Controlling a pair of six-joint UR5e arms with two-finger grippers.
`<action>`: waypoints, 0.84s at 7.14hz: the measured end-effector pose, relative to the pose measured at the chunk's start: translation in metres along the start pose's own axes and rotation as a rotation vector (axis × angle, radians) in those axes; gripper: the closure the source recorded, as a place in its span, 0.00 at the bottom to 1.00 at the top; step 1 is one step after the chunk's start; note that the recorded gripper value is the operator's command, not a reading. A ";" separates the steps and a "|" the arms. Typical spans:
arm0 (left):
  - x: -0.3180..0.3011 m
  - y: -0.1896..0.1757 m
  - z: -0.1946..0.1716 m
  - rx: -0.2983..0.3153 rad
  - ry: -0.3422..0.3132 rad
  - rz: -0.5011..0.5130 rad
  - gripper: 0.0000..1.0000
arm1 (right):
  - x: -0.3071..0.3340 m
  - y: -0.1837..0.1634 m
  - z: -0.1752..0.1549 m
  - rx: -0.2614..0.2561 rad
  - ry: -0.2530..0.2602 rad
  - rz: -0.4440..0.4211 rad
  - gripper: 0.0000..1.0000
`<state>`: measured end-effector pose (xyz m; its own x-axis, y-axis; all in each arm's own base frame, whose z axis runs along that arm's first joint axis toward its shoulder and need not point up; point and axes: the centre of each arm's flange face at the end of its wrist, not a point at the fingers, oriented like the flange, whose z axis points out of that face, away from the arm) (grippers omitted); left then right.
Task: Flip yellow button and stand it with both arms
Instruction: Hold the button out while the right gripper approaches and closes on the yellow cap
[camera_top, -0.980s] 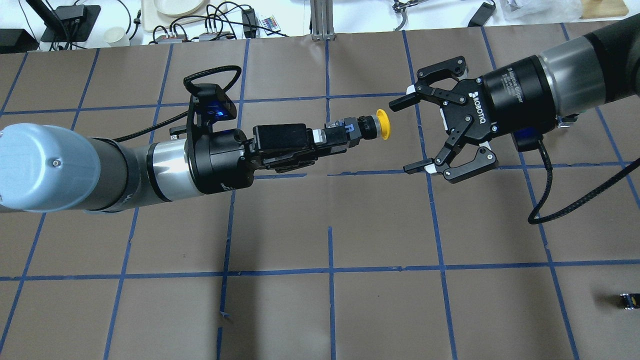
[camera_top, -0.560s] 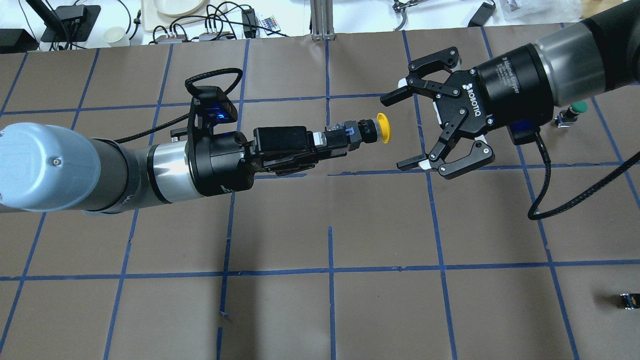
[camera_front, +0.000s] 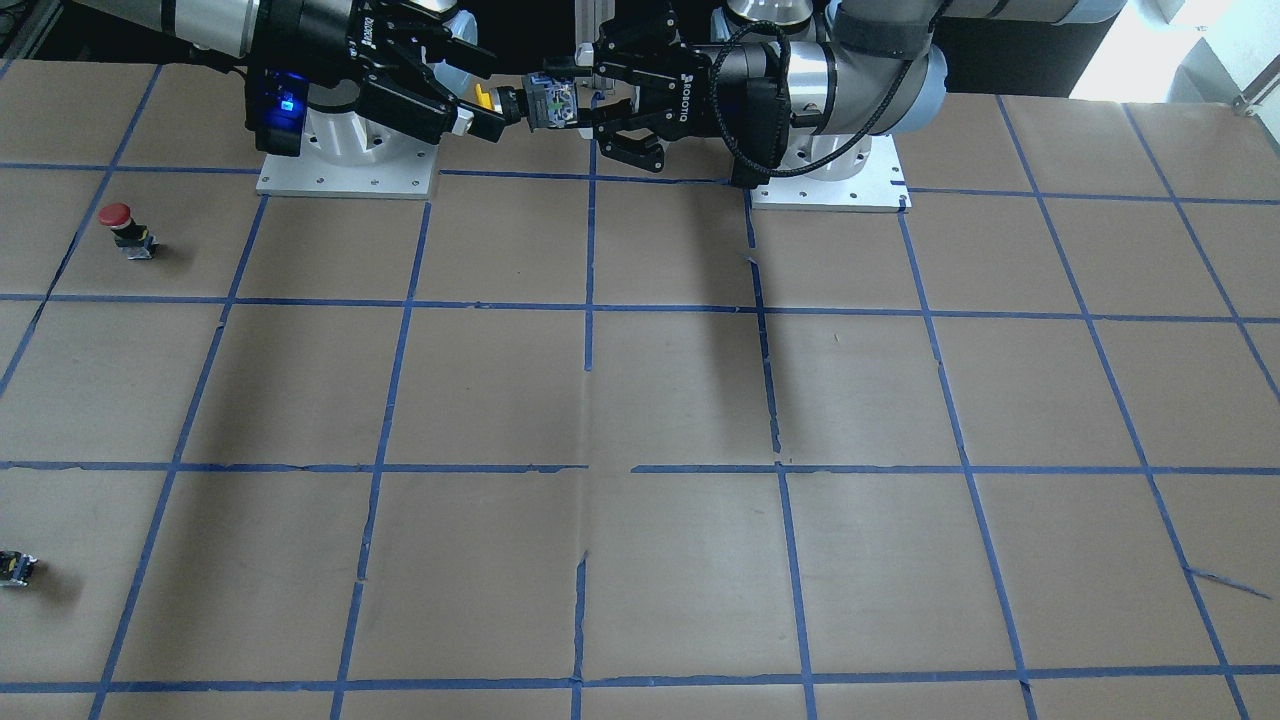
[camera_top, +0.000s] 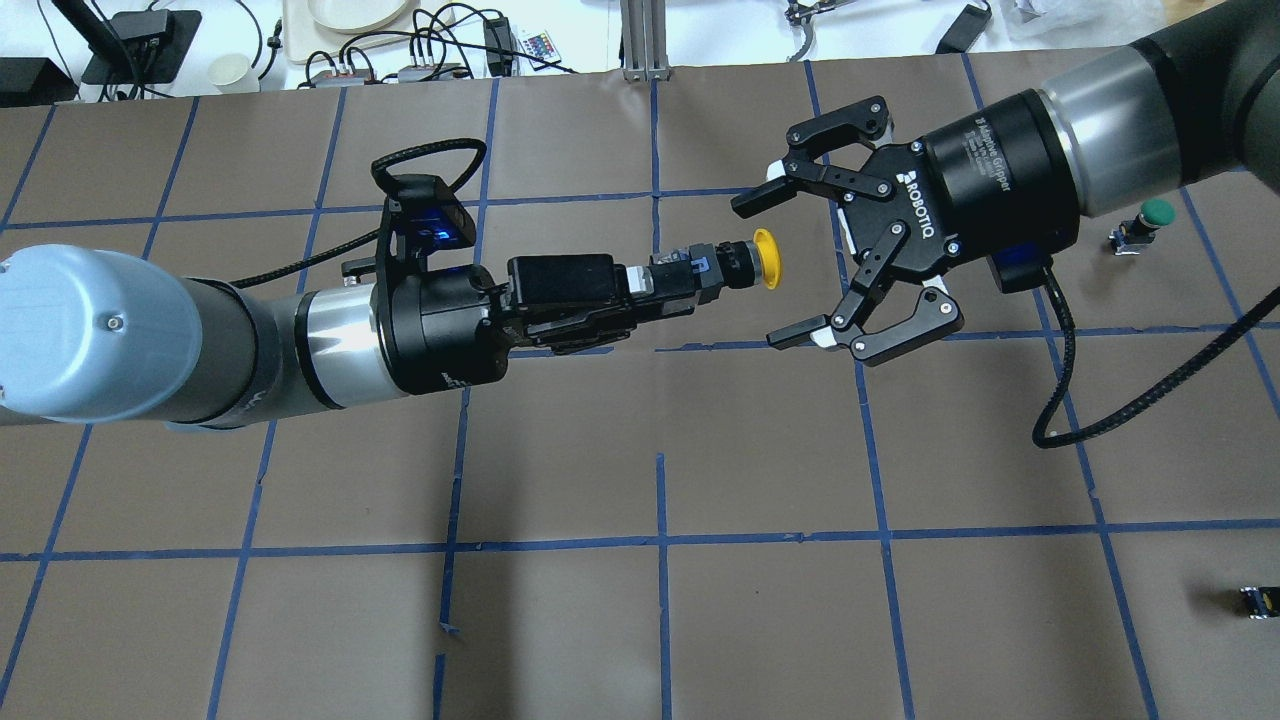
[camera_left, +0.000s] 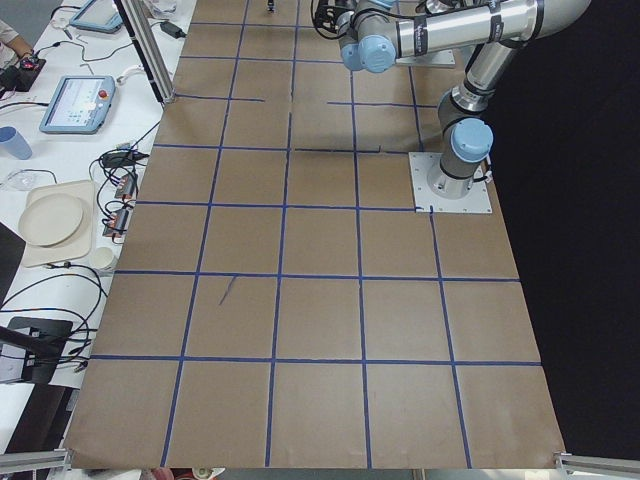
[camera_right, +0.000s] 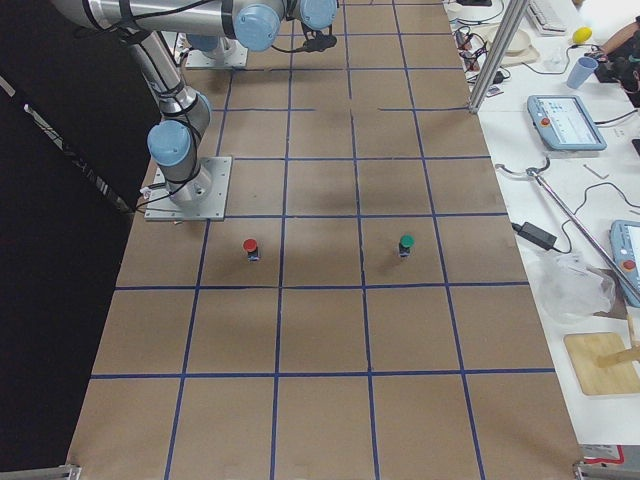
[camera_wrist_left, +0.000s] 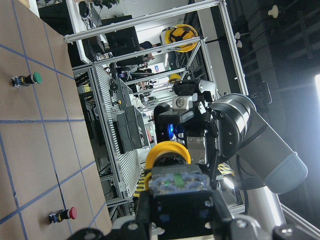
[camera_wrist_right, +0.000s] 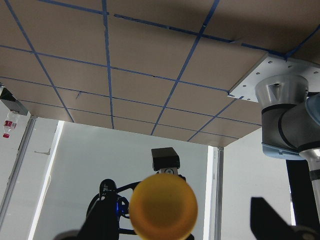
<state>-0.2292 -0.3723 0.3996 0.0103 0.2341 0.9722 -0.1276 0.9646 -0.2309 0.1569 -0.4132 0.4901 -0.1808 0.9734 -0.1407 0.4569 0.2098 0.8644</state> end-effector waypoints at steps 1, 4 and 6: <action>-0.001 0.000 0.000 0.000 0.000 -0.001 0.90 | 0.000 0.000 0.001 0.003 0.005 0.000 0.11; -0.001 0.000 0.000 0.001 0.000 0.005 0.91 | 0.000 0.000 0.000 0.006 0.006 0.000 0.68; -0.002 0.002 0.000 0.000 0.000 0.006 0.89 | -0.001 0.000 -0.002 0.004 0.000 0.002 0.88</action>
<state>-0.2295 -0.3709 0.3969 0.0092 0.2402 0.9707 -0.1278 0.9631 -0.2371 0.1551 -0.4143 0.4907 -0.1794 0.9739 -0.1389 0.4610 0.2079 0.8627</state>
